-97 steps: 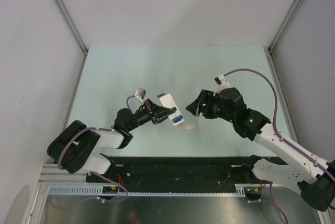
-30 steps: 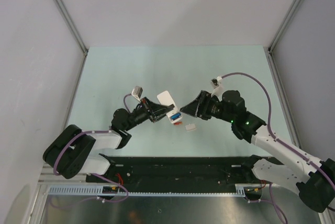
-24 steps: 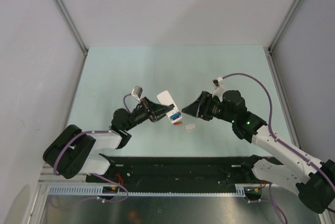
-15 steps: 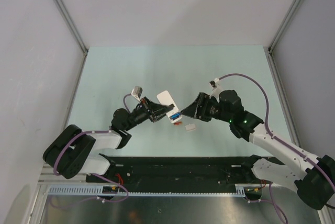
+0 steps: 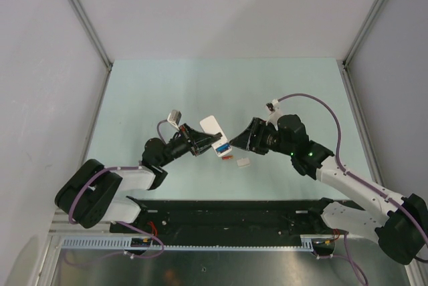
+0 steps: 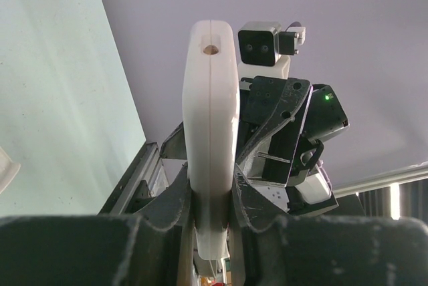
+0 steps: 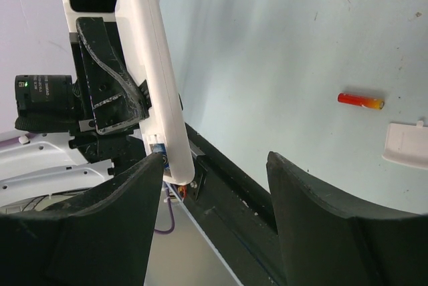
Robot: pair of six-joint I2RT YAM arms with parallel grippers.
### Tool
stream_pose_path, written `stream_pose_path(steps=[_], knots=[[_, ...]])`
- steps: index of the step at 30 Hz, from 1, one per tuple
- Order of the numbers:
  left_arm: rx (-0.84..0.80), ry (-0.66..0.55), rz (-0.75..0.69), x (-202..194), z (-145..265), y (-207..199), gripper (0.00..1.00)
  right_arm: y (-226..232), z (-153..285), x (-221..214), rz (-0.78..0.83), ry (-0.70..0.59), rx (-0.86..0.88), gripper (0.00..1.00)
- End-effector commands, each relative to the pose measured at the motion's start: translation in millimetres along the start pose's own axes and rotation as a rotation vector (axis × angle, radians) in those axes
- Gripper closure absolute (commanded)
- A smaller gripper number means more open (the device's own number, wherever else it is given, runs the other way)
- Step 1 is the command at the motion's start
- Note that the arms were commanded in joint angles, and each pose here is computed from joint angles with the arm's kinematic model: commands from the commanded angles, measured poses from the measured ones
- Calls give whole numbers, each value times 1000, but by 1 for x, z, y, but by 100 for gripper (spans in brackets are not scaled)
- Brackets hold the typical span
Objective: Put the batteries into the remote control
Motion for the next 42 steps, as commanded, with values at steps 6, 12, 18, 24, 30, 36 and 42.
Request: stream_pose_path(steps=[6,12,18,24,30,36,42], knots=[[-165,-29,-94,4,1,-29,100,7,5,1,12,-6,27,31],[-163,-41,-91,6,-1,-29,100,9,11,2,1,-16,32,29],[-163,-48,-86,8,-3,-29,100,14,13,5,-3,-30,56,28],[-166,-50,-89,8,-4,-30,100,15,13,5,-9,-33,53,27],[-164,-119,-84,12,-1,-30,100,26,12,11,-61,-67,116,26],[-202,-227,-134,14,5,-42,100,29,1,12,-173,-109,190,27],[-191,-256,-136,14,9,-39,100,35,-9,16,-207,-131,237,29]])
Point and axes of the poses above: each gripper's point midway between its finger pads, its own z axis back along the fingers, its own y axis along the line the jaws close on, x = y × z, the point moved 7 cm from there along z, back along the fingers, and after that the axes turned 2 degrees about z, right-handed, at the moved point
